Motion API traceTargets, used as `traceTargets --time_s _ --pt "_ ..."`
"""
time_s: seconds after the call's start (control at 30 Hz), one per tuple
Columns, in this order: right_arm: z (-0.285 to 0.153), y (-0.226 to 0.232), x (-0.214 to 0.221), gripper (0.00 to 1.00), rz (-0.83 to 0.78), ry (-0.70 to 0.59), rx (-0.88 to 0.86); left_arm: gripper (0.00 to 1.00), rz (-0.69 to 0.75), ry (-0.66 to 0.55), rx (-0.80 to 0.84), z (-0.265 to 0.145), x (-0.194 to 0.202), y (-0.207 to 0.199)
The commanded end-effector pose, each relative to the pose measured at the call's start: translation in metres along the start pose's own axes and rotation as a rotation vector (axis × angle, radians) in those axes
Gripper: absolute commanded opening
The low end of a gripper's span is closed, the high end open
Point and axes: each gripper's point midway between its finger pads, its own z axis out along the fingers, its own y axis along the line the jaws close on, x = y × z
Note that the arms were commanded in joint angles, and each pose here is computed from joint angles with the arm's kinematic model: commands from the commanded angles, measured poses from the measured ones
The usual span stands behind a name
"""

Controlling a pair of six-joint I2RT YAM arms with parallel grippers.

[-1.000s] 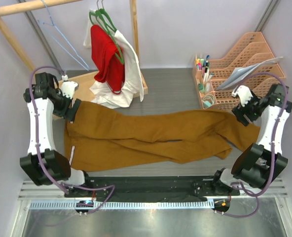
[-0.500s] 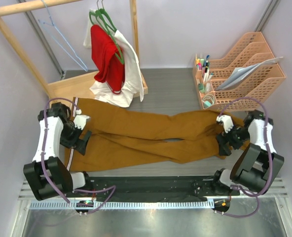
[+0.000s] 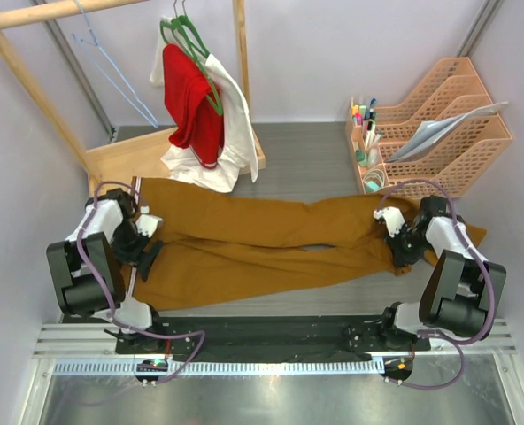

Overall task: Place the trousers on the hanger
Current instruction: Move the trousers to the center of the board

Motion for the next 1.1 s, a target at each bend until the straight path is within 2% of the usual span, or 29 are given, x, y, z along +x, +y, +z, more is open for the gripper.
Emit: traceTargets --time_s 0.0,0.13,0.17,0.23,0.27,0.33,0.37,0.47,0.5,0.6,0.7,0.8,0.9,0.93,0.97,1.07 --pt "-0.042 -0.028 -0.026 0.01 -0.041 -0.035 0.105 0.86 -0.032 -0.015 -0.157 0.016 -0.018 0.039" --pt "-0.102 -0.038 -0.041 0.01 -0.108 -0.033 0.189 0.70 -0.025 0.038 -0.123 0.032 -0.016 0.039" --pt "-0.123 -0.040 -0.044 0.01 -0.124 -0.021 0.211 0.54 -0.019 0.060 -0.103 0.038 -0.015 0.037" --pt "-0.143 -0.048 -0.039 0.01 -0.161 0.050 0.248 0.37 -0.011 0.080 -0.091 0.043 -0.013 0.036" --pt "-0.158 -0.049 -0.037 0.01 -0.176 0.082 0.262 0.18 -0.009 0.088 -0.086 0.045 -0.013 0.036" --pt "-0.162 -0.046 -0.025 0.02 -0.234 0.182 0.219 0.00 0.003 0.089 -0.095 0.040 -0.012 0.042" --pt "-0.165 -0.042 -0.008 0.03 -0.245 0.290 0.198 0.00 -0.014 0.072 -0.109 0.034 -0.010 0.049" --pt "-0.148 -0.028 0.007 0.20 -0.287 0.362 0.109 0.00 -0.044 0.045 -0.148 0.005 -0.003 0.077" --pt "-0.140 -0.025 0.002 0.40 -0.290 0.340 0.106 0.00 -0.059 0.018 -0.170 -0.013 -0.005 0.088" --pt "-0.123 -0.015 -0.016 0.74 -0.233 0.223 0.054 0.00 -0.110 -0.016 -0.233 -0.045 0.003 0.121" --pt "-0.123 -0.017 -0.016 0.79 -0.201 0.204 0.039 0.00 -0.114 -0.018 -0.237 -0.058 0.004 0.128" --pt "-0.124 -0.019 0.012 0.80 -0.153 0.207 0.002 0.00 -0.128 -0.025 -0.210 -0.055 0.002 0.123" --pt "-0.121 -0.007 0.048 0.80 -0.029 0.129 -0.123 0.00 -0.137 -0.009 -0.180 -0.046 0.004 0.117" --pt "-0.116 -0.007 0.047 0.80 -0.055 0.044 -0.147 0.00 -0.136 -0.007 -0.175 -0.044 0.004 0.116" --pt "-0.109 -0.007 0.063 0.80 0.005 0.010 -0.154 0.00 -0.137 -0.009 -0.170 -0.041 0.004 0.115" --pt "-0.079 -0.025 0.068 0.77 0.171 0.005 -0.157 0.00 -0.139 0.002 -0.160 -0.037 0.006 0.112"
